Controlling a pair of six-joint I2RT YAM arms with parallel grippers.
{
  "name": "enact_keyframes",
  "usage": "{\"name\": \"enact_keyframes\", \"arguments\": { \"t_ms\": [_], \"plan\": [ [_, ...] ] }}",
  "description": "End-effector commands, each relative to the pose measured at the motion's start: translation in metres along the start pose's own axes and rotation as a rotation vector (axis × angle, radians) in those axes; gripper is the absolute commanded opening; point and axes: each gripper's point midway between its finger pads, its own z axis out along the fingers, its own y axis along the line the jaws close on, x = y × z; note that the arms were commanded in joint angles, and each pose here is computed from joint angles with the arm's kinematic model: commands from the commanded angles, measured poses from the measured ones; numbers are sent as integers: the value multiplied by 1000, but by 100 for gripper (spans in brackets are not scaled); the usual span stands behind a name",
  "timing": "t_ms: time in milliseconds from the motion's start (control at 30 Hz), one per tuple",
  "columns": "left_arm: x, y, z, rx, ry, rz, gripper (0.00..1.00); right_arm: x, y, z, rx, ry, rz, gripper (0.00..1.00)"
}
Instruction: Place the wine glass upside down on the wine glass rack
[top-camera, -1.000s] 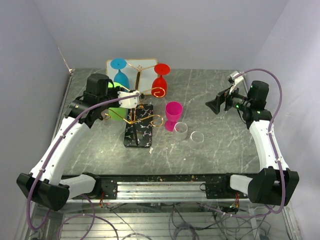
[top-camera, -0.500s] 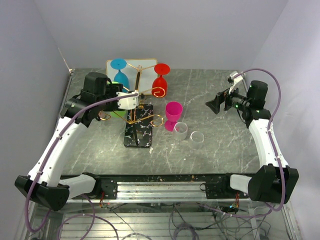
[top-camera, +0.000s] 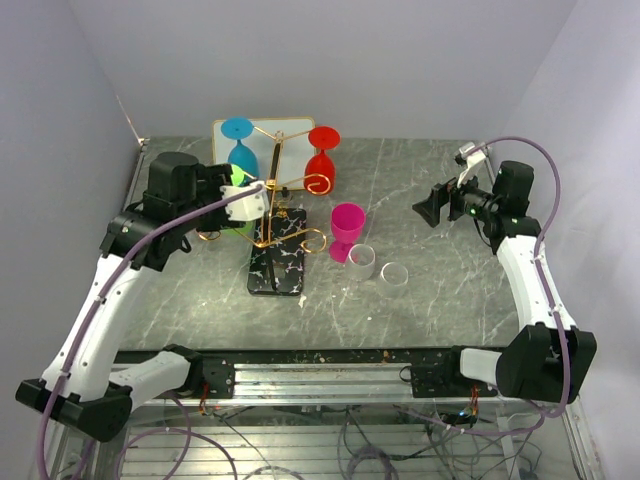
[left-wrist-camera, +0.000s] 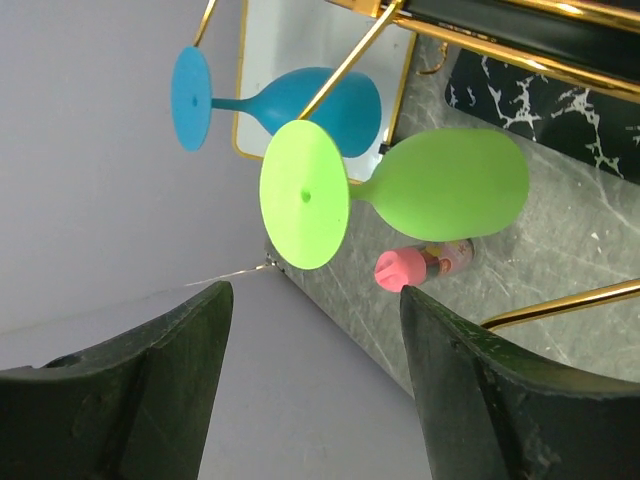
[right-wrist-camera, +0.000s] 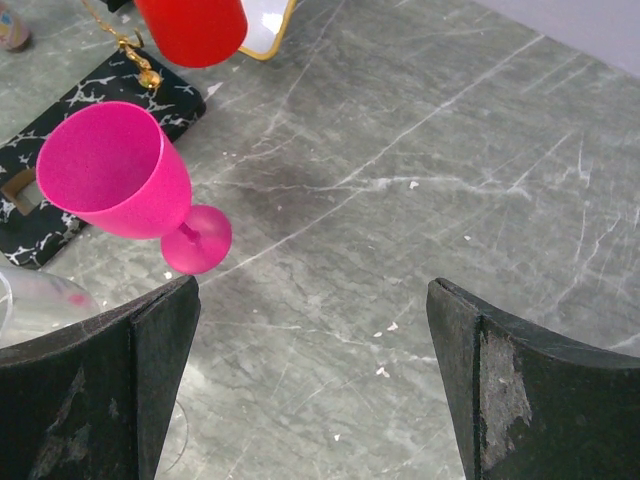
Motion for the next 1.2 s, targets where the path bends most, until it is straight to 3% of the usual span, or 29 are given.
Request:
{"name": "enact_keyframes", "arguments": {
  "t_ms": [0, 233, 367, 500, 667, 900, 1167],
  "plan": [
    [-13, 28, -22, -157, -57, -122, 78, 9, -11, 2, 38, 25, -5, 96],
    [-1, 65, -66, -455, -58, -406, 80, -5, -15, -4, 70, 22, -25, 96],
    [9, 66, -88, -566, -111, -574, 88, -9, -9, -1, 22, 61, -16, 92],
    [14, 62, -98, -590, -150, -725, 93, -16, 2, 6, -15, 107, -40, 90],
    [15, 52, -83, -517, -174, -906, 96, -17, 21, 22, -46, 185, -117, 89],
    [28, 41, -67, -483, -160, -987, 97, -15, 51, 68, -43, 275, -163, 85],
    [42, 42, -62, -496, -131, -1008, 97, -10, 59, 99, 3, 356, -107, 74]
  ]
}}
